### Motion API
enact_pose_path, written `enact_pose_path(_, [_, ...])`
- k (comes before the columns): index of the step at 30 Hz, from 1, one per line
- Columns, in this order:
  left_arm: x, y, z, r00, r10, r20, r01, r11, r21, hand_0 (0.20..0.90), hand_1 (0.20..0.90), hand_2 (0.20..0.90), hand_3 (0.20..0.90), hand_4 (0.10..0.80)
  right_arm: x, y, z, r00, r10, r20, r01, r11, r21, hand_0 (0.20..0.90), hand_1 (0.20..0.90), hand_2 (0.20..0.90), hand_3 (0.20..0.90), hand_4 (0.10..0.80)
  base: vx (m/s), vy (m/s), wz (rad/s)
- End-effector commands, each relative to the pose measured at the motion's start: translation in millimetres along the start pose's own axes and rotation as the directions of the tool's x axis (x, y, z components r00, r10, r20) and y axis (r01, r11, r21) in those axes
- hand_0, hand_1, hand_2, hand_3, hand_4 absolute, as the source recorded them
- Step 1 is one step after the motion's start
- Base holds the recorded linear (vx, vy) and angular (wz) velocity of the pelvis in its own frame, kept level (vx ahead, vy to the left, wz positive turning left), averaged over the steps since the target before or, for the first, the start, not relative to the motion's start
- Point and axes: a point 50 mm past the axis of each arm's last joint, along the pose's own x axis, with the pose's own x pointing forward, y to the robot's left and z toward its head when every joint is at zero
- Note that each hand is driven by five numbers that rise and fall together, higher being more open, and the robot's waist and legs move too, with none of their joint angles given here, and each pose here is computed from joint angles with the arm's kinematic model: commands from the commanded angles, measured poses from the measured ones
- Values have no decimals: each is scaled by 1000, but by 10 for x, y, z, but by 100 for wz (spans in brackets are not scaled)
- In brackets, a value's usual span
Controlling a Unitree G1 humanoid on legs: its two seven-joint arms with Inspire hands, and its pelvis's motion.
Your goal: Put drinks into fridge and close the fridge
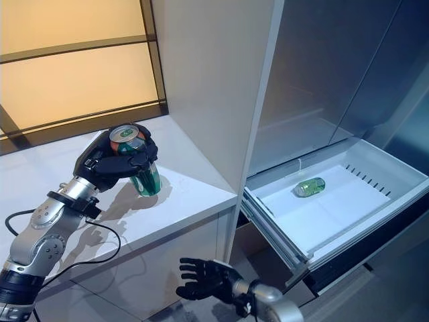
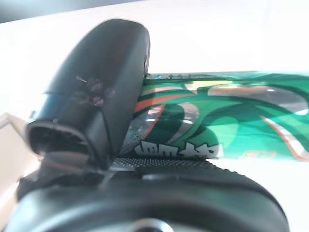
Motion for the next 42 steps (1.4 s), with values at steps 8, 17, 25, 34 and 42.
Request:
enact_pose_path(8, [239, -18, 1183, 869, -175, 463, 126, 983, 135, 300, 300, 300, 200, 100, -492, 314, 1792, 796, 329, 507, -195, 934, -299, 900, 900, 900, 900, 800, -8, -1, -9])
enact_pose_path(17, [291, -113, 1237, 862, -251, 441, 189, 965, 182, 300, 300, 300, 200, 100, -688, 313, 2168, 706, 220, 673, 18, 945, -328, 900, 900, 900, 900, 800, -1, 5, -16])
enact_pose_path(25, [446, -462, 1198, 845, -376, 380, 311, 924, 223, 300, 300, 300, 200, 100, -506, 471, 2225, 718, 233, 656, -21, 949, -315, 900, 900, 900, 900, 800, 3, 0, -2])
enact_pose_path(34, [555, -701, 1140, 813, -465, 350, 426, 885, 188, 300, 300, 300, 200, 100, -283, 669, 2262, 751, 287, 595, -75, 932, -355, 900, 900, 900, 900, 800, 0, 0, 0])
enact_pose_path(42, [605, -890, 1059, 791, -524, 314, 496, 851, 170, 300, 300, 300, 200, 100, -129, 846, 2265, 753, 351, 556, -182, 924, -336, 900, 900, 900, 900, 800, 0, 0, 0])
